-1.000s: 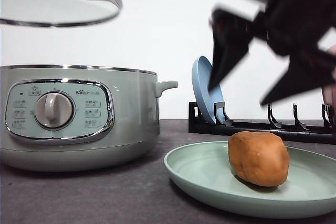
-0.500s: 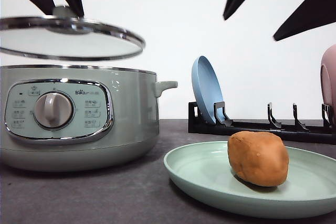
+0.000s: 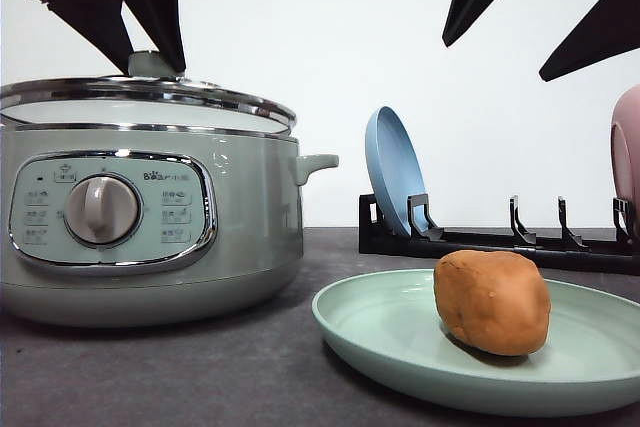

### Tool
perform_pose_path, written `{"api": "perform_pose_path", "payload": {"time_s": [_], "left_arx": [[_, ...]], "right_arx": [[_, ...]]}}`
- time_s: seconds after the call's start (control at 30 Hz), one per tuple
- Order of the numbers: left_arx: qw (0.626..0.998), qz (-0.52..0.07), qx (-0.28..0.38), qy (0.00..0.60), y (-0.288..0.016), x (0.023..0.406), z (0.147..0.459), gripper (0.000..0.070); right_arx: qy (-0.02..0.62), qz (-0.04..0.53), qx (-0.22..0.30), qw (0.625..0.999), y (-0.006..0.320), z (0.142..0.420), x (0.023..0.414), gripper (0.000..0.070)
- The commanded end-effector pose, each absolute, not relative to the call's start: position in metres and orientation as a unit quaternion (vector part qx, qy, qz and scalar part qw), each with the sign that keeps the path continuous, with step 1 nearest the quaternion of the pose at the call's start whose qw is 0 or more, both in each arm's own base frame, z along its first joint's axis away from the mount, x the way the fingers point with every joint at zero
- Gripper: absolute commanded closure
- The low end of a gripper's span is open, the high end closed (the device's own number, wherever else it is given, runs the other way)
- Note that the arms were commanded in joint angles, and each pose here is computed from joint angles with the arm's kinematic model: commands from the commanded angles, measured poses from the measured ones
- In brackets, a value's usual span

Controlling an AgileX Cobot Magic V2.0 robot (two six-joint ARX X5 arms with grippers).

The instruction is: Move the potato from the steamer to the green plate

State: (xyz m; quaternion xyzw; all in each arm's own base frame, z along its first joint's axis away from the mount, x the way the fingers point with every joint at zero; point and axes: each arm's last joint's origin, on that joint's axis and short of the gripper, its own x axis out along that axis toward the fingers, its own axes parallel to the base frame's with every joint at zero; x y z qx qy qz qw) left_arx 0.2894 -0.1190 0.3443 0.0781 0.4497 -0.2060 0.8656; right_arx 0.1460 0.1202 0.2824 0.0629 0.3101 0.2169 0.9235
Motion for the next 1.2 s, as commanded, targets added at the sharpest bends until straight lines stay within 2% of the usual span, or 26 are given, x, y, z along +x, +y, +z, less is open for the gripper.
{"api": "perform_pose_path", "payload": {"time_s": [0.0, 0.67, 0.73, 0.87, 0.93, 1.0, 1.17], "left_arx": [[0.875, -0.214, 0.083, 0.427, -0.123, 0.295, 0.351, 0.0700], [0.857, -0.207, 0.098, 0.462, -0.125, 0.300, 0.337, 0.0700], [0.854, -0.206, 0.099, 0.468, -0.124, 0.299, 0.336, 0.0653], [0.852, -0.203, 0.094, 0.472, -0.124, 0.298, 0.336, 0.0354], [0.852, -0.203, 0.094, 0.474, -0.124, 0.298, 0.336, 0.0247], [0.853, -0.203, 0.093, 0.473, -0.123, 0.297, 0.337, 0.0220], [0.862, -0.204, 0.090, 0.456, -0.121, 0.290, 0.347, 0.0220]], "right_arx": [[0.303, 0.224, 0.061, 0.925, 0.123, 0.287, 0.146, 0.0122], [0.302, 0.225, 0.057, 0.925, 0.123, 0.287, 0.146, 0.0122], [0.301, 0.226, 0.055, 0.925, 0.123, 0.287, 0.146, 0.0122], [0.300, 0.227, 0.051, 0.925, 0.123, 0.287, 0.146, 0.0122], [0.300, 0.227, 0.051, 0.925, 0.123, 0.287, 0.146, 0.0122], [0.300, 0.228, 0.050, 0.925, 0.123, 0.287, 0.146, 0.0122], [0.301, 0.229, 0.050, 0.924, 0.123, 0.287, 0.146, 0.0122]]}}
